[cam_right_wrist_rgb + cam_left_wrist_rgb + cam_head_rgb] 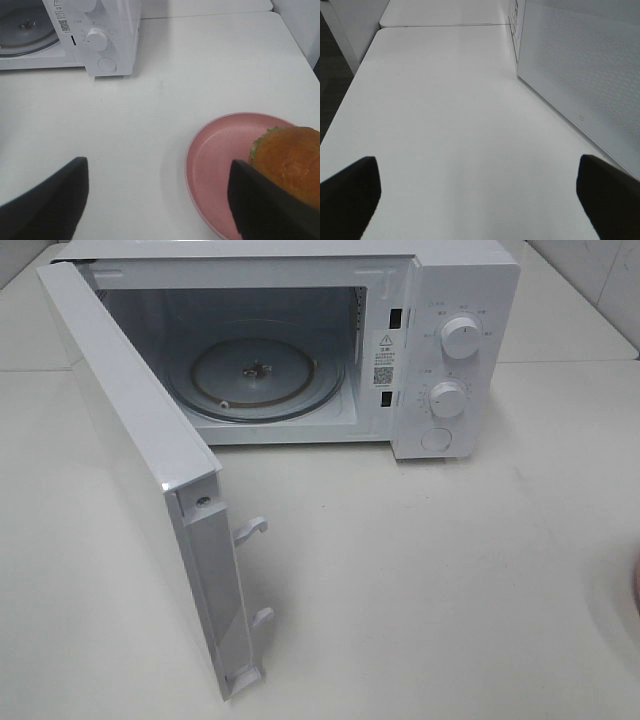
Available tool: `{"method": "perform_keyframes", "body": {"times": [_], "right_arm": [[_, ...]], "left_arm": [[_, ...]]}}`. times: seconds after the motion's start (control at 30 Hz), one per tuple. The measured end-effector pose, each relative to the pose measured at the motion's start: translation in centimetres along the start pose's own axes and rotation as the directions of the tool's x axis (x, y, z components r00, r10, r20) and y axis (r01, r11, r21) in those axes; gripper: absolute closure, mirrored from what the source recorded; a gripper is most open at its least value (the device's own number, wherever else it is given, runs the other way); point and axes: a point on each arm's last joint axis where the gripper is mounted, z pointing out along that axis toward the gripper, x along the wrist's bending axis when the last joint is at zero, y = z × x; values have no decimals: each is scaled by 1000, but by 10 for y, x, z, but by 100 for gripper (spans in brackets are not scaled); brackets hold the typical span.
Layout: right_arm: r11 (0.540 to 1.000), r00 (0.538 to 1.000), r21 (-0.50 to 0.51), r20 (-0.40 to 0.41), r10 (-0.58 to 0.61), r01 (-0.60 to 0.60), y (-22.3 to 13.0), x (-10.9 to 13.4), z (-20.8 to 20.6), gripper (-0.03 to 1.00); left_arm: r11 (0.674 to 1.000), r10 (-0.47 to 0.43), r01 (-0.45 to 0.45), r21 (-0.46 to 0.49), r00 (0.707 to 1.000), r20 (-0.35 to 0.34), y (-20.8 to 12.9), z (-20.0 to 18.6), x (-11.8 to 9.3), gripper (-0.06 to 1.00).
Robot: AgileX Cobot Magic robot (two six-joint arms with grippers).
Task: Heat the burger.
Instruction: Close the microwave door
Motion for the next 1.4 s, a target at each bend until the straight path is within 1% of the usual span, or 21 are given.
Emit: {"method": "perform_keyframes", "body": {"times": [0.13, 0.2, 0.37, 1.4], "right_arm": [[1000, 1000, -30, -4, 2, -2, -2, -1, -4, 25], [998, 1000, -64, 1, 8, -8, -4, -1, -10, 27], [998, 1000, -66, 13, 14, -13, -4, -1, -10, 28], [998, 1000, -66, 12, 15, -14, -4, -1, -10, 29]], "left_arm": [[1000, 0, 0, 0, 1000, 0, 0, 0, 0, -5], [1000, 0, 0, 0, 1000, 0, 0, 0, 0, -5], [1000, 0, 0, 0, 1000, 0, 0, 0, 0, -5], [1000, 0, 0, 0, 1000, 0, 0, 0, 0, -5]]}}
